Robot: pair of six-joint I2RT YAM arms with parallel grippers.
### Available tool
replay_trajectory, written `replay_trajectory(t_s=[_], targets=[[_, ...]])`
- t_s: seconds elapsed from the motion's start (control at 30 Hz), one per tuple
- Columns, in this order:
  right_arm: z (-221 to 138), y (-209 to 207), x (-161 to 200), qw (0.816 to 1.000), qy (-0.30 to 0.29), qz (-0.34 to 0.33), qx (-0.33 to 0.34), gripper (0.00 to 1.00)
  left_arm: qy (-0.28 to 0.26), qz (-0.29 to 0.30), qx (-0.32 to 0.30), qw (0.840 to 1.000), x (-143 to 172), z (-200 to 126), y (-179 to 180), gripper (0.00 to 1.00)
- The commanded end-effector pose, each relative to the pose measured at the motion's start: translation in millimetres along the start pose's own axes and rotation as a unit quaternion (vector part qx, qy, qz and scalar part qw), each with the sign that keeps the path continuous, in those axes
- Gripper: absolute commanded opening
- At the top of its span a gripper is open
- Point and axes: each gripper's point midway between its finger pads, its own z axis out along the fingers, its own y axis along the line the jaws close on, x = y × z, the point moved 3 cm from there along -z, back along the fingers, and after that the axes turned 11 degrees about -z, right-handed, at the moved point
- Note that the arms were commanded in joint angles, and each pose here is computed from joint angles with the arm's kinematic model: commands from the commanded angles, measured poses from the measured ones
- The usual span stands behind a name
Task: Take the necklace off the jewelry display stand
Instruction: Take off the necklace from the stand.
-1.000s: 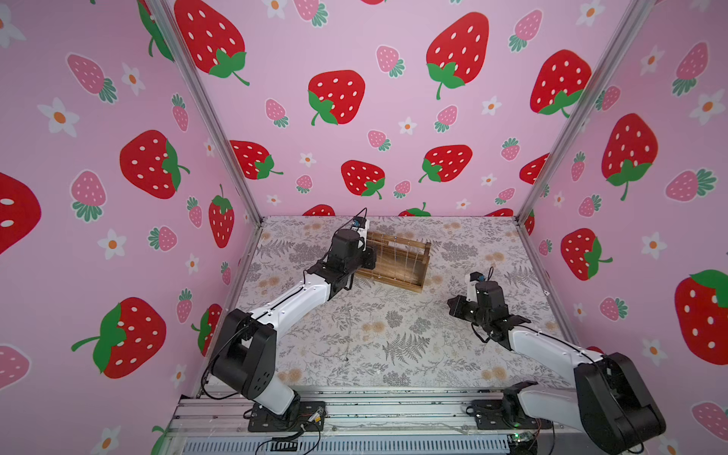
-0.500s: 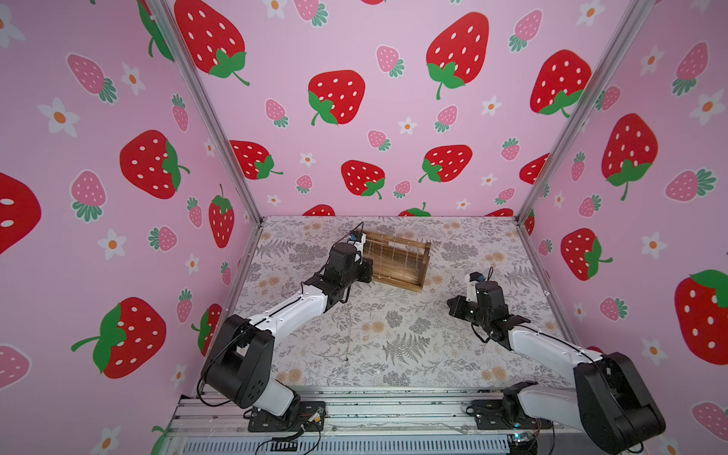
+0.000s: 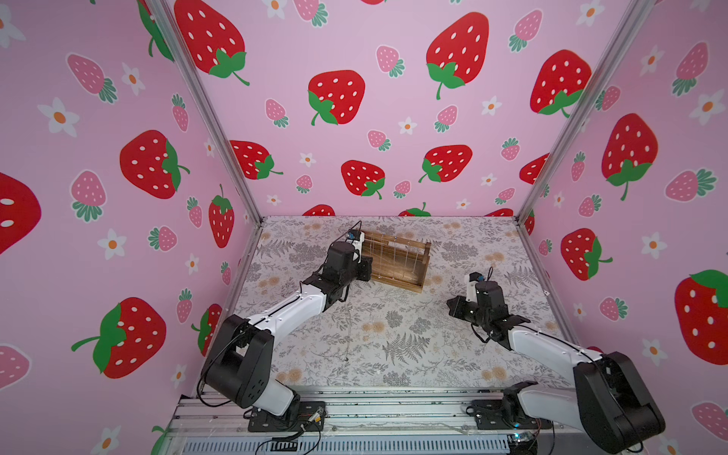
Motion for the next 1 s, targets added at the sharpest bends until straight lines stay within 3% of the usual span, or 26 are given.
replay_trajectory(t_s=[0.0, 0.53, 0.97], targets=[[0, 1, -4, 1.0, -0.005, 0.003, -0.006, 0.07, -0.034, -0.001, 0.02, 0.999, -32, -4, -9, 0.3], [-2, 1, -6, 1.0, -0.009, 0.005, -0.006, 0.07, -0.035, -0.01, 0.075, 0.997, -41, 9, -21, 0.29], [-3, 2, -6, 1.0, -0.009, 0.005, -0.008, 0.07, -0.038, -0.007, 0.081, 0.996, -46, 12, -24, 0.29]])
